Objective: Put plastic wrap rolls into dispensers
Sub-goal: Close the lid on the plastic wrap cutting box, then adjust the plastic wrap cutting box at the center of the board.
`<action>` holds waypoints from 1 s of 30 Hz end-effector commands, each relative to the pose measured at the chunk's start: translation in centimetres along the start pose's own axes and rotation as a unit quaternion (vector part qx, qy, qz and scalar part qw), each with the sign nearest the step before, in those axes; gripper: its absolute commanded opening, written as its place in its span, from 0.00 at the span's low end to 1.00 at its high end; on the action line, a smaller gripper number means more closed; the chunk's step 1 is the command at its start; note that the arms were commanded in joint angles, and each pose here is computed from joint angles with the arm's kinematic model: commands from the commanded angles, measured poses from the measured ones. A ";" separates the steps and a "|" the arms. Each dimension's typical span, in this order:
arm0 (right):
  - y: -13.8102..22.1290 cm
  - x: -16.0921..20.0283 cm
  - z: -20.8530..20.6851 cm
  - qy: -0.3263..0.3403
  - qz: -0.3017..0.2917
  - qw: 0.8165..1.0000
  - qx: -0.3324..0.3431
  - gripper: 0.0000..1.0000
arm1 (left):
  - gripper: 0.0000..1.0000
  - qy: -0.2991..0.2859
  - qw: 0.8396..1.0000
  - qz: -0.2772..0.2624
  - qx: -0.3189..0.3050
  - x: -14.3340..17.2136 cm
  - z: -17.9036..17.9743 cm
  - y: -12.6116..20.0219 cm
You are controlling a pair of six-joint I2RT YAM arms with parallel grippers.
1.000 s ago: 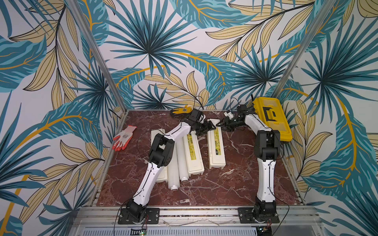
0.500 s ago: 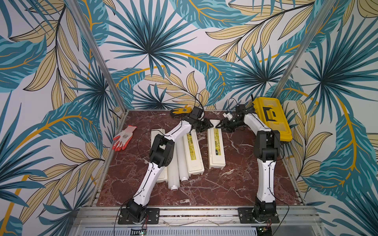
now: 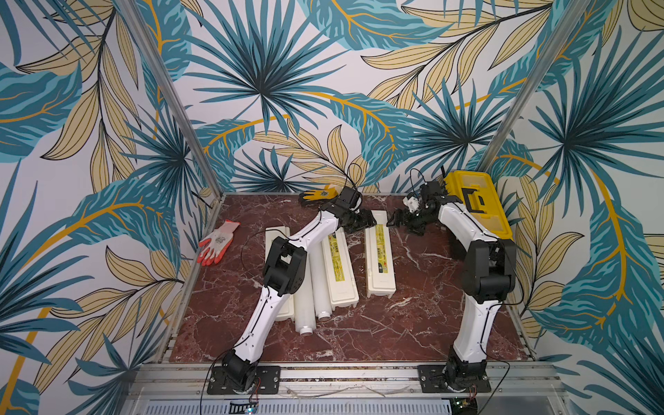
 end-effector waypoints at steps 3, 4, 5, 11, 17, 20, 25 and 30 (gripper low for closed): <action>1.8 1.4 -1.9 -0.041 -0.013 0.997 0.058 0.87 | 0.79 -0.086 0.994 -0.062 -0.007 -0.3 -4.9 5.9; 2.1 1.8 -2.2 -0.054 -0.009 0.996 0.067 0.87 | 0.80 -0.094 0.993 -0.066 -0.015 0.0 -5.1 6.2; 2.2 2.3 -2.5 -0.060 -0.002 0.995 0.073 0.86 | 0.81 -0.102 0.992 -0.069 -0.023 0.5 -5.3 6.5; 1.3 7.2 -3.2 -0.097 0.032 0.992 0.074 0.82 | 0.83 -0.122 0.988 -0.071 -0.055 3.0 -6.0 7.2; -0.6 10.3 -2.4 -0.106 0.027 0.993 0.038 0.79 | 0.84 -0.138 0.984 -0.057 -0.093 5.8 -6.3 6.3; -1.2 10.9 -1.0 -0.101 0.018 0.995 -0.001 0.79 | 0.84 -0.139 0.982 -0.057 -0.111 6.8 -6.2 5.8; -2.1 12.1 0.7 -0.096 0.029 0.994 -0.046 0.78 | 0.85 -0.146 0.977 -0.061 -0.142 8.0 -5.9 5.2; -1.6 12.4 1.7 -0.085 0.026 0.993 -0.079 0.79 | 0.85 -0.154 0.972 -0.058 -0.170 9.2 -5.2 4.1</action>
Point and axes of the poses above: each gripper's point midway between its finger pads, its own y axis back along the fingers, its own z axis along the line the jaws close on, x = y × z, the point moved 4 cm from there along y, back along the fingers, and after that the axes turned 5 degrees about y, right-handed, at the moved point
